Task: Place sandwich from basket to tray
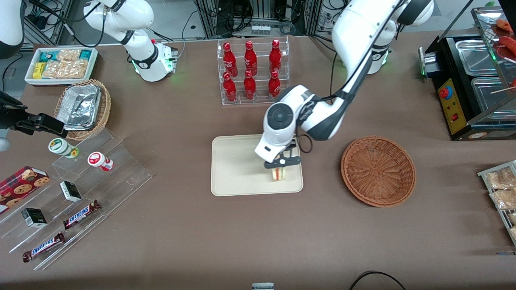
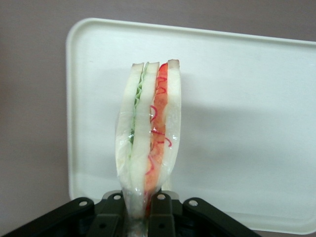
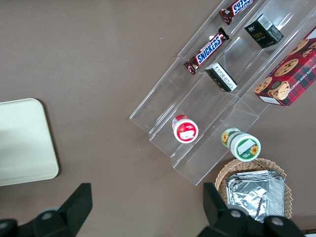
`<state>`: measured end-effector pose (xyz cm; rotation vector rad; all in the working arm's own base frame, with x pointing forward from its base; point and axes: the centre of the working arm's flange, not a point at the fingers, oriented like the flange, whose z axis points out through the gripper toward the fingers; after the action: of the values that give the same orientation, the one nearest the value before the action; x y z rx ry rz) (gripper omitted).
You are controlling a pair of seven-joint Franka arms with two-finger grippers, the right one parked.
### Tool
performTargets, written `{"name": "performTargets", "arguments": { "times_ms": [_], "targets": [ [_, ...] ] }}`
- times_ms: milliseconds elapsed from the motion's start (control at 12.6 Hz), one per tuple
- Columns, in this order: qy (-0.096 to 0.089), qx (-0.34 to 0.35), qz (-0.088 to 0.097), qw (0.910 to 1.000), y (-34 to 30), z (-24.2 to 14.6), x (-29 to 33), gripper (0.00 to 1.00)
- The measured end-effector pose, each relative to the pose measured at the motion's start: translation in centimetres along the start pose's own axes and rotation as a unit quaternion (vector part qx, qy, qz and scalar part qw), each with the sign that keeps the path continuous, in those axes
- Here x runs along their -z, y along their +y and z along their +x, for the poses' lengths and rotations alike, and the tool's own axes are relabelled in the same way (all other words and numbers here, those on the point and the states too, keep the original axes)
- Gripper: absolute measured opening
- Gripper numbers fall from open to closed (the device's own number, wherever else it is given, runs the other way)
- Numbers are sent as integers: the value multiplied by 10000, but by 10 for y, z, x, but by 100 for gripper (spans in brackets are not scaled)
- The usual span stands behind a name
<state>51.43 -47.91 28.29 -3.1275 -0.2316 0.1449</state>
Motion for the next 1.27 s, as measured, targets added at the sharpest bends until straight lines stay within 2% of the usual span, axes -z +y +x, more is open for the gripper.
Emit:
{"name": "performTargets", "arguments": {
  "times_ms": [239, 1035, 1115, 1274],
  "targets": [
    [18, 68, -98, 9999, 32, -8, -12, 15],
    [-37, 295, -105, 9995, 55, -9, -41, 15],
    [-46, 301, -98, 9995, 55, -8, -43, 22],
    [-37, 309, -114, 9995, 56, -8, -42, 43]
  ]
}}
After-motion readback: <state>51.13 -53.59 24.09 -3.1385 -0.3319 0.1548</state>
